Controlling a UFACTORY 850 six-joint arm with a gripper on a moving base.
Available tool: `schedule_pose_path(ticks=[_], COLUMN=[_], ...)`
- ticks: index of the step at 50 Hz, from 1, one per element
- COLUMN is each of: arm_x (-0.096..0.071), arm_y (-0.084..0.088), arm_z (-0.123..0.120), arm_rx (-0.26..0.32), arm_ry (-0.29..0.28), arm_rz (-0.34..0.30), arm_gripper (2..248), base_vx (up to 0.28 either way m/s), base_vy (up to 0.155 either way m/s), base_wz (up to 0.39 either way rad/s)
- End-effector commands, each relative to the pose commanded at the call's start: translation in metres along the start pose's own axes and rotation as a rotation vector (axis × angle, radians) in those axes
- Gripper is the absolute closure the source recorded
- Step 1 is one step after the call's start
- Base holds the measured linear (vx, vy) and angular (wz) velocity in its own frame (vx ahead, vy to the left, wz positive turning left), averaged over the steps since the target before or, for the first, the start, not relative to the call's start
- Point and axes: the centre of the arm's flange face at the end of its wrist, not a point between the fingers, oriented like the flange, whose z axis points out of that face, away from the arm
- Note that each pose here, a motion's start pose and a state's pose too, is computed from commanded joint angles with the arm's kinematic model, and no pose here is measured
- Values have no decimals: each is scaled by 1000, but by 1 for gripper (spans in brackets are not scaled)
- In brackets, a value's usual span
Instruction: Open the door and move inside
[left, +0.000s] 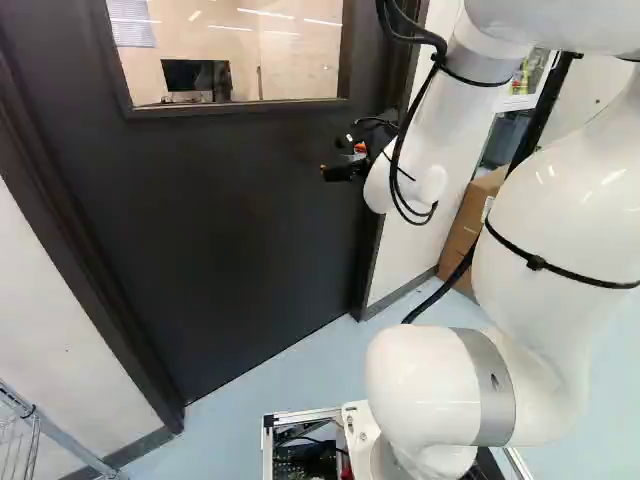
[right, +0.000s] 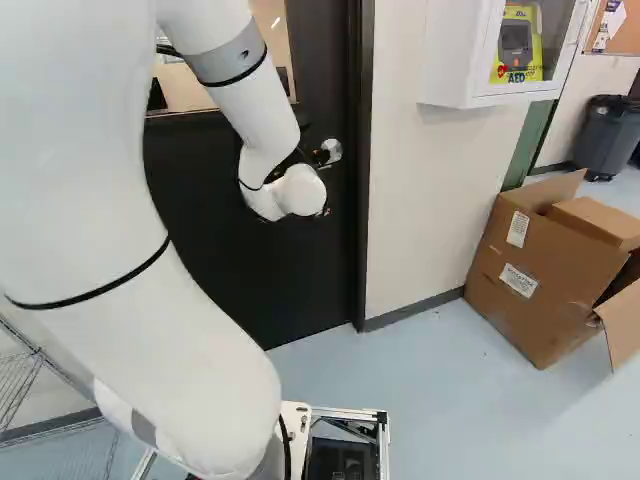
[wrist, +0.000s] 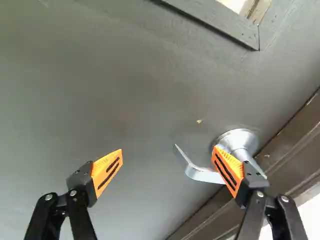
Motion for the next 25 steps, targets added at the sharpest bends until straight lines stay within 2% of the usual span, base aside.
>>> schedule_pose_path(ticks=[25], arm_x=[-25], arm_y=[-7], arm_z=[7], arm_rx=[22], arm_ry=[-49], arm_rz=[30], arm_gripper=[3], base_vx=[0], base_vy=[0], base_wz=[0])
